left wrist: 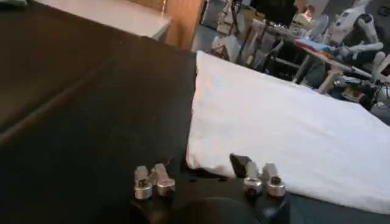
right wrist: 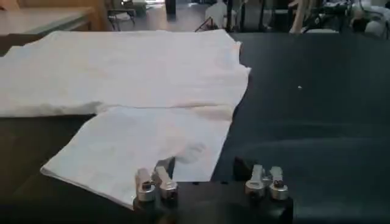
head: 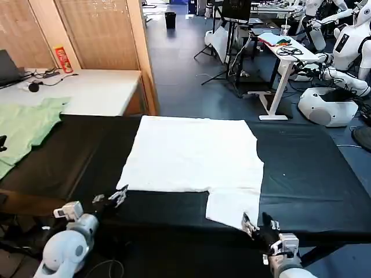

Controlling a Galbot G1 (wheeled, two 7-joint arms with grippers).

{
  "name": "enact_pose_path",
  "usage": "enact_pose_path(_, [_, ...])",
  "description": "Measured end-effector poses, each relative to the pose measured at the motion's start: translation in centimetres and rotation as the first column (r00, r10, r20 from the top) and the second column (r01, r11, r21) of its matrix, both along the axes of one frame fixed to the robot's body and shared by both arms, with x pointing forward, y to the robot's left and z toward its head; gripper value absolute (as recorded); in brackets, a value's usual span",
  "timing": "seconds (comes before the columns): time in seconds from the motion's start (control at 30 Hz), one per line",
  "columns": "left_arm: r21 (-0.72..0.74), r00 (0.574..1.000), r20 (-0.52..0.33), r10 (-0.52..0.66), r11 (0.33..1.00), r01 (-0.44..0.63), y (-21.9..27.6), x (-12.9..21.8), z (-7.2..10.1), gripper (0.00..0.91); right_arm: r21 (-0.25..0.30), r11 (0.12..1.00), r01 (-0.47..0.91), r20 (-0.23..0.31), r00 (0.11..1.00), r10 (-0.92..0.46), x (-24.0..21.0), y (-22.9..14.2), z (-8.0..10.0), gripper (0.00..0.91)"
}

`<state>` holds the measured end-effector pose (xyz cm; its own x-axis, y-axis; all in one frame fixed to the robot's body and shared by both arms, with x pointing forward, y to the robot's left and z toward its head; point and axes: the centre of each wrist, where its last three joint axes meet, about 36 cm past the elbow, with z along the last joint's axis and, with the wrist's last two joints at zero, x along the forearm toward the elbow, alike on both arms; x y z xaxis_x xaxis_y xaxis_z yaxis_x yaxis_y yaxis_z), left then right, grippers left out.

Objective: Fold and organize the clothes.

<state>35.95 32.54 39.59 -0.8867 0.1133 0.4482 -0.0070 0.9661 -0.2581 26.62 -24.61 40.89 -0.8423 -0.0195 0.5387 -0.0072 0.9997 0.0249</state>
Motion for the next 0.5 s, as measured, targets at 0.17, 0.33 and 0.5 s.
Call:
enact_pose_path(0.17, [0.026,1.000,-0.004,-0.008,1.000,0.008,-0.2,-0.3,-0.4,0.000,-0.020,0.999,0.033,-0.004,0.999,-0.033,-0.6,-0.1,0.6,0.059])
enact_pose_path(0.33, [0.050,1.000,0.005,0.002,0.999,-0.002,-0.3,-1.1,-0.1,0.000,-0.042,0.997,0.062,-0.002,0.998,-0.062,-1.9,-0.3,2.4,0.059])
enact_pose_path(0.5, [0.071,1.000,0.026,0.005,0.997,-0.007,-0.6,-3.0,1.1,0.000,-0.026,0.998,0.048,0.020,0.999,-0.048,-3.4,-0.6,4.4,0.049])
